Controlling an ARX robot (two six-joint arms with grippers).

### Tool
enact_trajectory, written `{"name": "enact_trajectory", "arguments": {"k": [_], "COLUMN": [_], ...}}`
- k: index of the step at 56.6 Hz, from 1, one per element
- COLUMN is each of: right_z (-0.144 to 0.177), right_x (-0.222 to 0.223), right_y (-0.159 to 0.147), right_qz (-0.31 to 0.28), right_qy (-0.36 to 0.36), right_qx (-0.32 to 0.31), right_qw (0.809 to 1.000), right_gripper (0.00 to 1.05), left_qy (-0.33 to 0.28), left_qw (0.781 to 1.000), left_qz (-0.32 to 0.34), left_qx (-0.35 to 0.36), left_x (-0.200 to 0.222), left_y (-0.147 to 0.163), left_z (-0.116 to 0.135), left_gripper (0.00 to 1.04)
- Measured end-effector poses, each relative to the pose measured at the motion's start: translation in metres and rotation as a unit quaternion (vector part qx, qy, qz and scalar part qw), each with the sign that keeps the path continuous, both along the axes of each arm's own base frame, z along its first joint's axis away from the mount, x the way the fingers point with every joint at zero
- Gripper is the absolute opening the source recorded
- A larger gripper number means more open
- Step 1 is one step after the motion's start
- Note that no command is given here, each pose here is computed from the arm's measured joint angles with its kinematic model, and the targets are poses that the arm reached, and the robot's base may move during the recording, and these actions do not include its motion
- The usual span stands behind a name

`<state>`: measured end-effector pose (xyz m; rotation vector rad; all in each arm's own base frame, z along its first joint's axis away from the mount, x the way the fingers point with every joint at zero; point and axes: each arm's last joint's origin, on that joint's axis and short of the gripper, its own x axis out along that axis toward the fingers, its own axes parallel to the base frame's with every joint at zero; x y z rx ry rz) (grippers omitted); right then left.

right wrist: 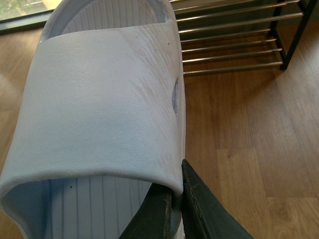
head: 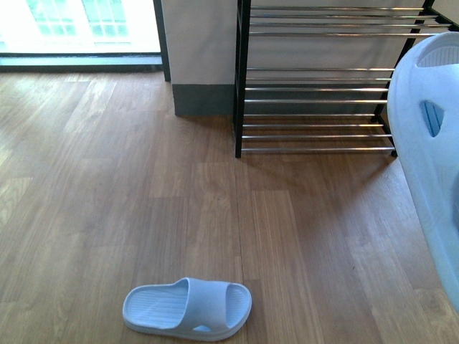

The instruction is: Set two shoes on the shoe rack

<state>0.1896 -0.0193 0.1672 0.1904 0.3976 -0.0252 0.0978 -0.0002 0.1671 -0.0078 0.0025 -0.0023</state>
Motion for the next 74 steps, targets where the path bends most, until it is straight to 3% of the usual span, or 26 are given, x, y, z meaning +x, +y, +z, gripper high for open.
{"name": "enact_trajectory", "arguments": {"k": [25, 33, 46, 54, 62, 74], "right_z": [0.0, 0.0, 0.0, 0.0, 0.0, 0.0], "right_x": [0.0, 0.0, 0.0, 0.0, 0.0, 0.0], "right_y": [0.0, 0.0, 0.0, 0.0, 0.0, 0.0], "right_qz": [0.0, -0.001, 0.0, 0.0, 0.0, 0.0], "right_qy": [0.0, 0.0, 0.0, 0.0, 0.0, 0.0], "right_qx": [0.0, 0.0, 0.0, 0.0, 0.0, 0.0], "right_qw": [1.0, 1.0, 1.0, 1.0, 1.0, 1.0], "right_gripper": [0.01, 0.01, 0.01, 0.01, 0.01, 0.01], "left_qy": [0.003, 0.111, 0.174, 0.262, 0.35, 0.457], "left_qw": [1.0, 0.99, 0.982, 0.948, 0.9, 0.794], "left_qz": [0.006, 0.085, -0.053, -0.149, -0.231, -0.36], "left_qx": [-0.002, -0.017, 0.053, 0.099, 0.122, 0.176], "left_x": [0.0, 0.011, 0.088, 0.135, 0.165, 0.203], "left_y": [0.0, 0.0, -0.004, -0.016, -0.035, -0.088], "left_z": [0.0, -0.005, -0.022, -0.063, -0.113, -0.2], "left_gripper": [0.95, 0.95, 0.95, 0.95, 0.95, 0.95]}}
